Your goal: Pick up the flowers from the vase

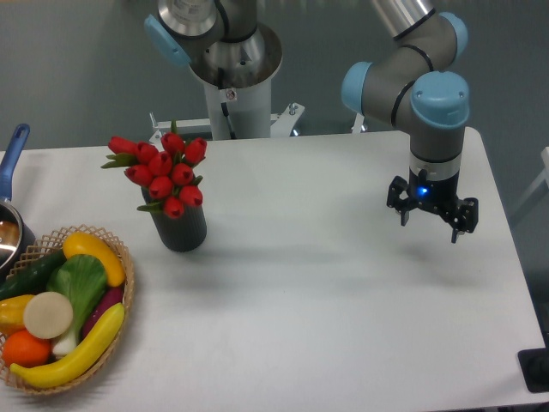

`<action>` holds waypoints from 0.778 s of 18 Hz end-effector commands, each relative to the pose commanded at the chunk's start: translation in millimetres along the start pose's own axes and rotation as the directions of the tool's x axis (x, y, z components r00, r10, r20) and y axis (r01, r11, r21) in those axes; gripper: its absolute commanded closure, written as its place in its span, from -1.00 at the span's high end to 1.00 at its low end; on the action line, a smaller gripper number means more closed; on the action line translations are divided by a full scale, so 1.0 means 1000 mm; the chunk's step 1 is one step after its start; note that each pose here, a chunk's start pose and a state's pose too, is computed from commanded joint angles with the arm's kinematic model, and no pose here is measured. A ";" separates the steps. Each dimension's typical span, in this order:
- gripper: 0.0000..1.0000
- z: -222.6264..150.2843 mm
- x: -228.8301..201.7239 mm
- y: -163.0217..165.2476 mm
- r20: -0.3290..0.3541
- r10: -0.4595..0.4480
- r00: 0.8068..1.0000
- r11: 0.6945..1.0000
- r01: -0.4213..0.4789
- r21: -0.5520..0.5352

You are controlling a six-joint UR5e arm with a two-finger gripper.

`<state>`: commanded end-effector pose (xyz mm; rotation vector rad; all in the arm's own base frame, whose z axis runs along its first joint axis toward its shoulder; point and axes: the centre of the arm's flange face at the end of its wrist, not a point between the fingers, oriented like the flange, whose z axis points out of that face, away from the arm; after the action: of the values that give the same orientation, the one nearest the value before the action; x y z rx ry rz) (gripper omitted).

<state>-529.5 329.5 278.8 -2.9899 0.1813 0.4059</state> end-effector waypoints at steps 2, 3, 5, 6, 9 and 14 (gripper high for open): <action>1.00 0.000 0.000 0.000 0.000 0.002 1.000 1.000 -0.002 0.000; 1.00 0.001 0.002 0.000 -0.002 0.001 1.000 1.000 -0.001 0.004; 1.00 0.000 0.004 0.000 -0.007 -0.002 1.000 1.000 0.002 0.020; 1.00 0.001 0.006 -0.002 -0.010 -0.003 1.000 0.999 0.003 0.039; 1.00 0.004 0.014 -0.004 -0.044 -0.019 0.999 0.990 0.025 0.141; 1.00 -0.023 0.026 -0.028 -0.082 -0.002 0.997 0.913 0.035 0.407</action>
<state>-494.9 351.7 296.5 -2.5924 0.2149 0.2120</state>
